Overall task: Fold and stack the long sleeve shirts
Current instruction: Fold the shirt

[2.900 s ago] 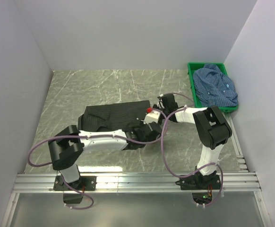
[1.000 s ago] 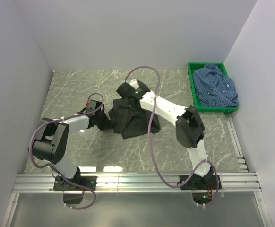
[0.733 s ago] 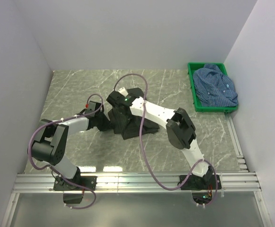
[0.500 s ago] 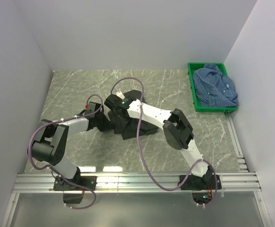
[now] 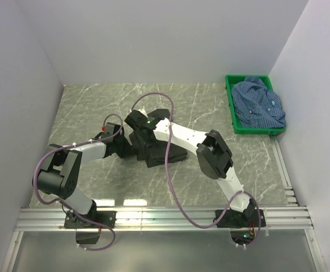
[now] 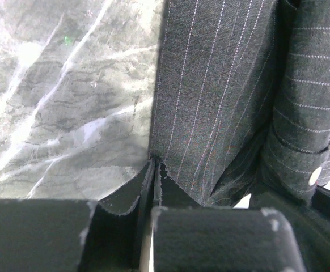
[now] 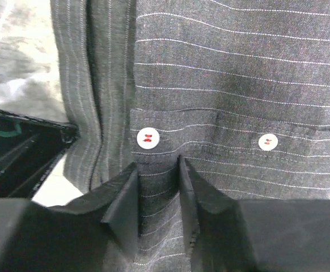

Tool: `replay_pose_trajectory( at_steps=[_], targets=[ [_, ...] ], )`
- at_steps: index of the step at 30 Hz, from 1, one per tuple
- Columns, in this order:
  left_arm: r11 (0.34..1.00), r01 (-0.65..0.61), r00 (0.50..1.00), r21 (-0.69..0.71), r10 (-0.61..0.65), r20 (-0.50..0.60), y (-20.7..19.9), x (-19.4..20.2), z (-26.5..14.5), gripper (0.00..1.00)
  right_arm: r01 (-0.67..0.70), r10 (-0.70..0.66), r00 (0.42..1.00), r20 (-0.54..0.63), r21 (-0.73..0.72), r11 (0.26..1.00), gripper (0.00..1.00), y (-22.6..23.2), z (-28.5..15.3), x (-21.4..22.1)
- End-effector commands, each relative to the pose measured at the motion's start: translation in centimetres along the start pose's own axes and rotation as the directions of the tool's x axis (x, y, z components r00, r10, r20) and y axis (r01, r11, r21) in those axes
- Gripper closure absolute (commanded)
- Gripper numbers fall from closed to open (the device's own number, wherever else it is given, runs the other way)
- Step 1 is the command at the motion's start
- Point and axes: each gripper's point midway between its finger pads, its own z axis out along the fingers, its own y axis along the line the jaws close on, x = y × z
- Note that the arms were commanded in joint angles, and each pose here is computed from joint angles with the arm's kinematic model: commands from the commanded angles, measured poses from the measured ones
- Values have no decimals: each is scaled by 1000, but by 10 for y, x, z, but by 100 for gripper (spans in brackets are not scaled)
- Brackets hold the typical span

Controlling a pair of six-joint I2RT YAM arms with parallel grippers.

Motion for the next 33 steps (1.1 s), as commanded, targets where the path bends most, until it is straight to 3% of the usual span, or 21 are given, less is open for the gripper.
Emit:
replay_pose_trajectory(
  at_steps=[1, 2, 4, 7, 24, 33],
  targets=[
    [998, 3, 1000, -68, -5, -30, 23, 13, -1, 94, -94, 101, 991, 89, -74, 993, 72, 6, -21, -33],
    [998, 3, 1000, -70, -5, -30, 24, 14, -1, 97, -96, 103, 991, 90, -76, 992, 82, 5, -22, -35],
    [997, 7, 999, -74, -9, -34, 25, 14, 0, 99, -112, 118, 989, 93, -71, 991, 92, 3, -23, -37],
    [997, 5, 999, -76, -8, -42, 27, 17, 1, 99, -151, 159, 982, 105, -78, 985, 94, 0, -28, -44],
    [995, -1, 999, -98, -2, -34, 30, 15, 0, 99, -236, 259, 948, 182, -141, 961, 94, -3, -46, -61],
    [996, -2, 1000, -86, 0, -23, 23, 11, -6, 99, -229, 249, 965, 76, -208, 951, 79, 19, -15, -31]
  ],
)
